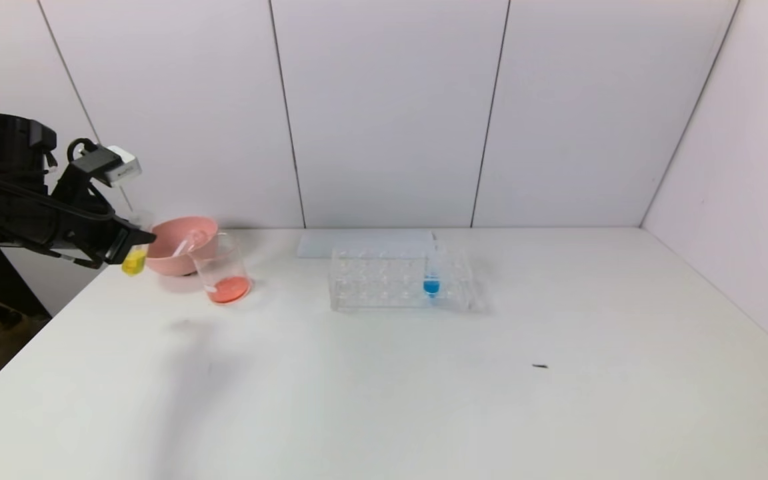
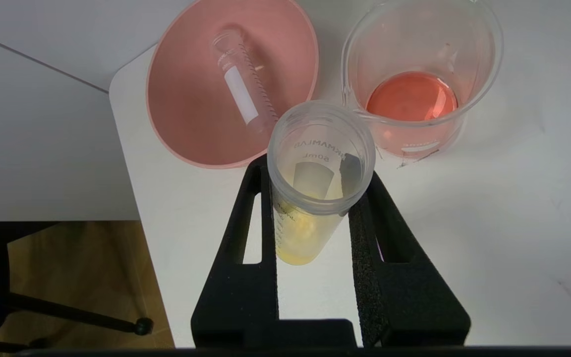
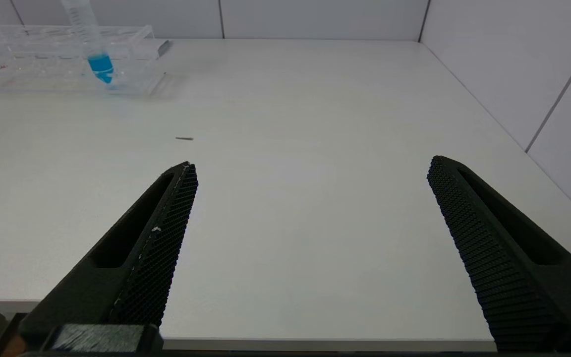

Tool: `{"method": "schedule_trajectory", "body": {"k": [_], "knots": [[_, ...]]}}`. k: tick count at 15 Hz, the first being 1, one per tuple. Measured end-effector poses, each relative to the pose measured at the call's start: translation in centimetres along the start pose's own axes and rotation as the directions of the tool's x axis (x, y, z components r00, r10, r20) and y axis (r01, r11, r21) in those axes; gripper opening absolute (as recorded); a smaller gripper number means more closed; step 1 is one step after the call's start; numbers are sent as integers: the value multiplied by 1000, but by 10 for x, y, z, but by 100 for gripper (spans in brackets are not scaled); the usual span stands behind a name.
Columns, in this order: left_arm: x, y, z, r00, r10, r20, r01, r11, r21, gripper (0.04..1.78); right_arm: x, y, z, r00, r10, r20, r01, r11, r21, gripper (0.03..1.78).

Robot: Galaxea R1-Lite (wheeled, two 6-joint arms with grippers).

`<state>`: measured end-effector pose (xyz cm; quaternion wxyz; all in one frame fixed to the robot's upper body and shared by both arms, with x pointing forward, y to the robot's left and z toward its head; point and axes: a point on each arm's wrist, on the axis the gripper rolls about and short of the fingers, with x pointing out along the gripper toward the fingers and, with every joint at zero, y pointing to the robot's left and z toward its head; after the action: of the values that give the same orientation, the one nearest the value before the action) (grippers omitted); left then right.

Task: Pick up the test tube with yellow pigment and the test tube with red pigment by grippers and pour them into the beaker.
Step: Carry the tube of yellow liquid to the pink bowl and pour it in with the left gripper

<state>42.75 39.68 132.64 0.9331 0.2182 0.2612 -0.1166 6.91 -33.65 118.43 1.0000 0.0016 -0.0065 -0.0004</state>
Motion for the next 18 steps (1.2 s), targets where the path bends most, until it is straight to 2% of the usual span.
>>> {"method": "schedule_trajectory", "body": {"k": [6,18], "knots": [[-1,5,-2,998,-26,-49,28,998,60,44,0,0,0,1000,0,0,0,1000,0,170],[-3,11,8,998,-33,-58,44,978,203,44,0,0,0,1000,0,0,0,1000,0,170]]}}
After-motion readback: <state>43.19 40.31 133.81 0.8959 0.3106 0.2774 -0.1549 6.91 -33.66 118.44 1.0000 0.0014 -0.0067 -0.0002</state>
